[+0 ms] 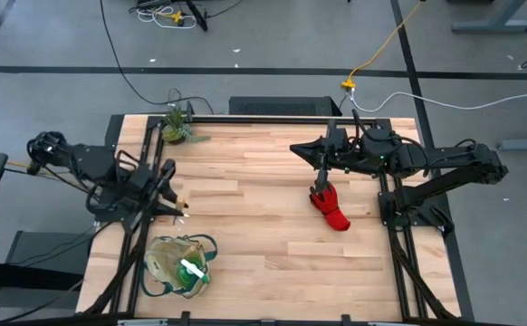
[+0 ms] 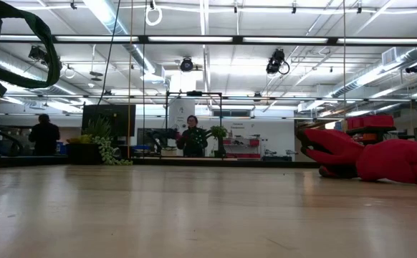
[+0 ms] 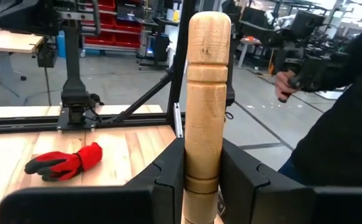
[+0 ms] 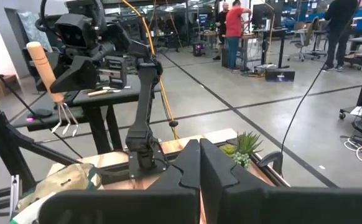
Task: Pick & Place Garden tools in Gardening bag
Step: Put the brown hand rake into the white gardening bag
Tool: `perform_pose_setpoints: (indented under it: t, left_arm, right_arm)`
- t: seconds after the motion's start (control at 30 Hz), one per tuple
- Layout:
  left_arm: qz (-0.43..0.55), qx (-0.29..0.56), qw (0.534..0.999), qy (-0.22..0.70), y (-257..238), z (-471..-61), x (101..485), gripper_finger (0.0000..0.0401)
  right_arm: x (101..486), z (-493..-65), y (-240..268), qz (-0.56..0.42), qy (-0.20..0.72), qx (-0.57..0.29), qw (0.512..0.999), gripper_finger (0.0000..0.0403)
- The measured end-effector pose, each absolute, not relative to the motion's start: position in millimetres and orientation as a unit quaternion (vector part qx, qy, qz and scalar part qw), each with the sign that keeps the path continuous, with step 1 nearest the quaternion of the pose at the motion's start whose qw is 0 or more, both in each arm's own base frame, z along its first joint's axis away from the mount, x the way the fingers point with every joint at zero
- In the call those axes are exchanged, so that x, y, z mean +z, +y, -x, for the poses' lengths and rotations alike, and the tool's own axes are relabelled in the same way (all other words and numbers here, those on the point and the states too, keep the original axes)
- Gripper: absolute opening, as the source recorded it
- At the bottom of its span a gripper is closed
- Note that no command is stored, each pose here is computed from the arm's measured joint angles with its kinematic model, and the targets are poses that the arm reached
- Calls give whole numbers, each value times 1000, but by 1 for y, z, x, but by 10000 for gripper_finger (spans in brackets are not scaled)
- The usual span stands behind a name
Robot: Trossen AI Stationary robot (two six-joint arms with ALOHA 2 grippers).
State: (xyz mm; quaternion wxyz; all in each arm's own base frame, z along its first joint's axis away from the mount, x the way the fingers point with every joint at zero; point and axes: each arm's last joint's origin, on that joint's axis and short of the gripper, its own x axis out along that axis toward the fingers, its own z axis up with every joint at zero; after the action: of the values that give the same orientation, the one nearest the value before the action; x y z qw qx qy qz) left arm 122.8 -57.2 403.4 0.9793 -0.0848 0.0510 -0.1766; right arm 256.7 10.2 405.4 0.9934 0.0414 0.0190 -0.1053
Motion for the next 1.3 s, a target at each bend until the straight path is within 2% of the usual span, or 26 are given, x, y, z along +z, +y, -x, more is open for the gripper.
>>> perform_pose_setpoints:
  t: [0.2,0.57,0.8,1.3]
  left_arm:
    - [81,-194,976,52,-61,-119,403,80]
    - [80,-285,953,65,-69,-115,403,80]
    - [63,-294,950,87,-70,-115,396,80]
    - [80,-305,943,108,-82,-118,323,80]
  right_arm:
    - [405,-257,11,-36,21,-85,996,0]
    - [405,-257,12,-18,22,-73,997,0]
    - [405,-257,12,-18,23,-73,997,0]
    - [405,-257,12,-43,23,-75,996,0]
